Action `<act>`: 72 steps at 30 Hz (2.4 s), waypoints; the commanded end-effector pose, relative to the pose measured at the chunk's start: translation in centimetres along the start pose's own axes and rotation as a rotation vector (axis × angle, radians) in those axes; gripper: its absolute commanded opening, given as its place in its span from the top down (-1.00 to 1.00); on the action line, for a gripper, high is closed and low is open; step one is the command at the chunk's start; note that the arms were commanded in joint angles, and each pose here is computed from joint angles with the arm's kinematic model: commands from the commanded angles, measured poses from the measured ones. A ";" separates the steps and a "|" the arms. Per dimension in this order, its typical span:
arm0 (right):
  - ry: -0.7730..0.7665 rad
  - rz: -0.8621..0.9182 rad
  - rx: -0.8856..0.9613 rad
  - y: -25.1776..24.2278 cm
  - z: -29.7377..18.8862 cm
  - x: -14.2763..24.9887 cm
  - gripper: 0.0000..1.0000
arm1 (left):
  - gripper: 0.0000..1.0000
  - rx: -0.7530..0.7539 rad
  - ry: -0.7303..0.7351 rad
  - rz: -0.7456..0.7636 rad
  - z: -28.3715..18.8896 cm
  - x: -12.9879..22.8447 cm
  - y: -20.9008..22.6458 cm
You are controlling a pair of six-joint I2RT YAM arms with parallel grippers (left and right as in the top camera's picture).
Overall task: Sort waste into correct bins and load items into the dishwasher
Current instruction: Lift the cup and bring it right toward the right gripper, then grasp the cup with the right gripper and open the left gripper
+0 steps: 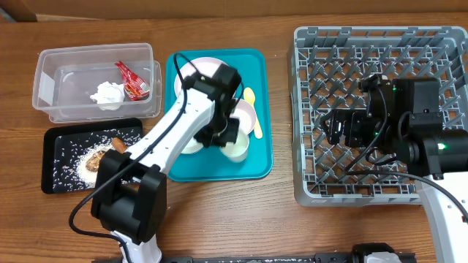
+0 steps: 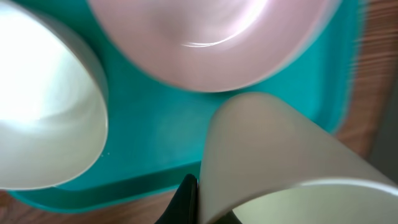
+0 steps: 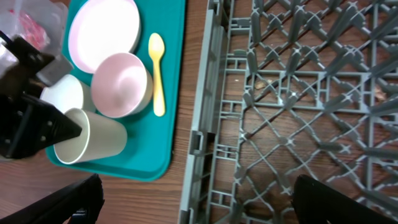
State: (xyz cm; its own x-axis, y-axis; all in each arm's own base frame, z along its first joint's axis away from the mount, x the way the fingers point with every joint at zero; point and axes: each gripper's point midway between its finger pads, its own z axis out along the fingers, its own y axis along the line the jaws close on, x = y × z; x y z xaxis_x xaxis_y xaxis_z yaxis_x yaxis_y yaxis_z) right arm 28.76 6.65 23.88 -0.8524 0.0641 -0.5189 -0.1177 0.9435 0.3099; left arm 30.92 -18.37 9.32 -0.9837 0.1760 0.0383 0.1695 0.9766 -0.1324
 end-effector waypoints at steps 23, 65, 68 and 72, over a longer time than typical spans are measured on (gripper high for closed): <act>-0.245 -0.329 -0.914 14.4 -3.3 -7.3 -1.00 | 0.92 1.299 -0.402 0.425 -26.6 -3.4 -8.0; -0.289 -0.291 -0.979 12.8 -4.2 -9.7 -0.35 | 0.55 1.224 -0.344 0.477 -25.0 -3.2 -12.6; -0.283 -0.217 -0.936 10.7 -3.9 -10.1 -0.32 | 0.55 1.194 -0.357 0.463 -24.6 -3.7 -12.2; -0.294 -0.084 -0.780 7.3 -3.1 -10.6 -0.33 | 0.57 1.104 -0.385 0.430 -23.5 -4.8 -11.3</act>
State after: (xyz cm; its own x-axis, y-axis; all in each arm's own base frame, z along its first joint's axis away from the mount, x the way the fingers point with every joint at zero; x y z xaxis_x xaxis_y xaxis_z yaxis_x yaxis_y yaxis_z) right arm 34.44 13.63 33.94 -0.6943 0.1418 -0.7056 -0.6312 0.3511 0.6916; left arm 34.39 -27.94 33.96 -0.8516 0.2425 -0.4646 0.5034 0.1317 -0.8539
